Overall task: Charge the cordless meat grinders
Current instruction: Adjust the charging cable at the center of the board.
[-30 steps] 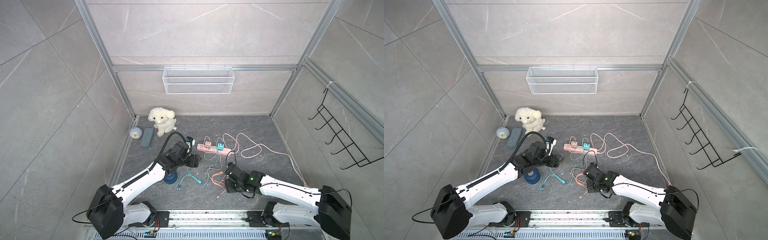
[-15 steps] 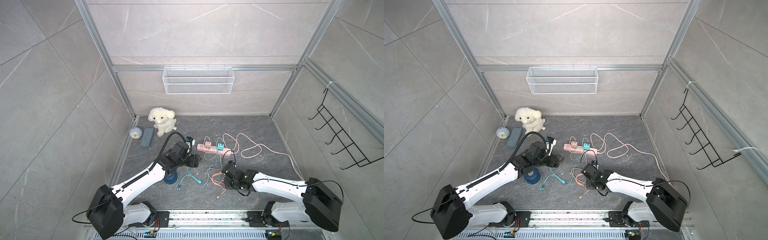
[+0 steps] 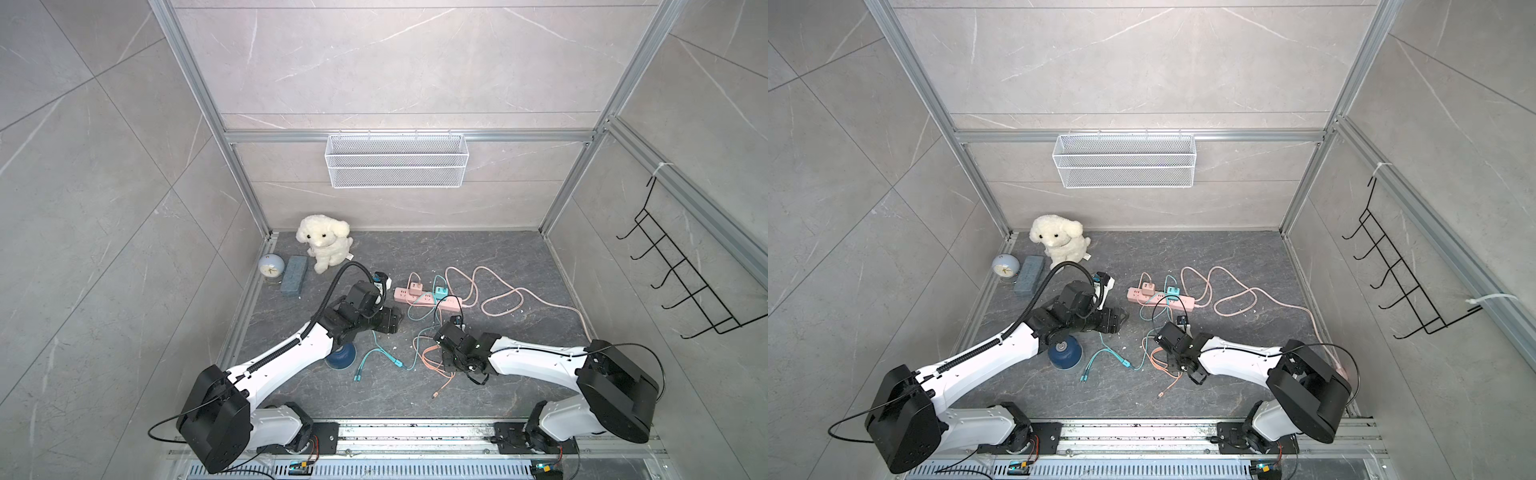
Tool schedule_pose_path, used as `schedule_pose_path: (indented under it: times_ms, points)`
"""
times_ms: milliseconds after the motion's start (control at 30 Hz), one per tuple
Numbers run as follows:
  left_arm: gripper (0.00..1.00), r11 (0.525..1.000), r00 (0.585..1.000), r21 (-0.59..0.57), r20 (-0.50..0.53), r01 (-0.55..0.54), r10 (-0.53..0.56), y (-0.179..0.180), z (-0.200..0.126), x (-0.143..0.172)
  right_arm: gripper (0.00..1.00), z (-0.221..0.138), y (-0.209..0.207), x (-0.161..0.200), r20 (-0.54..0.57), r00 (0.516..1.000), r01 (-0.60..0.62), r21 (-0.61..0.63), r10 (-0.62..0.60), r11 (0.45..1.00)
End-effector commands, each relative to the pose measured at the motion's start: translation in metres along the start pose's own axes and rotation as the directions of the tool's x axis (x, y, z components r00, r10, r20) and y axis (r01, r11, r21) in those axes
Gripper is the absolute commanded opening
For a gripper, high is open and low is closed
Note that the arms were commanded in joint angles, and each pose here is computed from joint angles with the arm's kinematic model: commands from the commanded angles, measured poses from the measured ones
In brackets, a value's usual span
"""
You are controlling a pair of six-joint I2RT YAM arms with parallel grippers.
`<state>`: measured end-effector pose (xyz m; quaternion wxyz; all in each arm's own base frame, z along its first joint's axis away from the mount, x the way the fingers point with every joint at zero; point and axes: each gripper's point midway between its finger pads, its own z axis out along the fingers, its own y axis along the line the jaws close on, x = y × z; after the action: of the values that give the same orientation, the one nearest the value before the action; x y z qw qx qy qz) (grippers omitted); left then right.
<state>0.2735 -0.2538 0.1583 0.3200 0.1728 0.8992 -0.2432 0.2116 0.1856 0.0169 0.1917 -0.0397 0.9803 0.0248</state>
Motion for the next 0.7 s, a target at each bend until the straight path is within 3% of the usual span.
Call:
schedule_pose_path:
  times_ms: [0,333,500,667]
  points:
    - [0.76,1.000,0.999,-0.002,0.033,-0.026,0.026,-0.003,-0.004,-0.018,0.07,-0.002,-0.002,0.003,-0.002,0.999,0.033,-0.021,-0.033,0.999]
    - [0.76,0.999,0.999,0.011,0.023,-0.030,0.029,-0.005,0.001,-0.021,0.02,-0.040,0.018,-0.029,0.207,0.968,0.183,-0.203,-0.140,0.962]
    - [0.76,0.999,0.999,0.016,0.018,-0.029,0.029,-0.005,0.003,-0.022,0.02,-0.034,-0.005,-0.035,0.162,0.985,0.086,-0.186,-0.056,0.979]
    - [0.76,1.000,1.000,0.013,0.005,-0.025,0.025,-0.004,0.006,-0.020,0.12,-0.021,-0.018,-0.032,0.066,0.998,0.025,-0.129,-0.017,0.991]
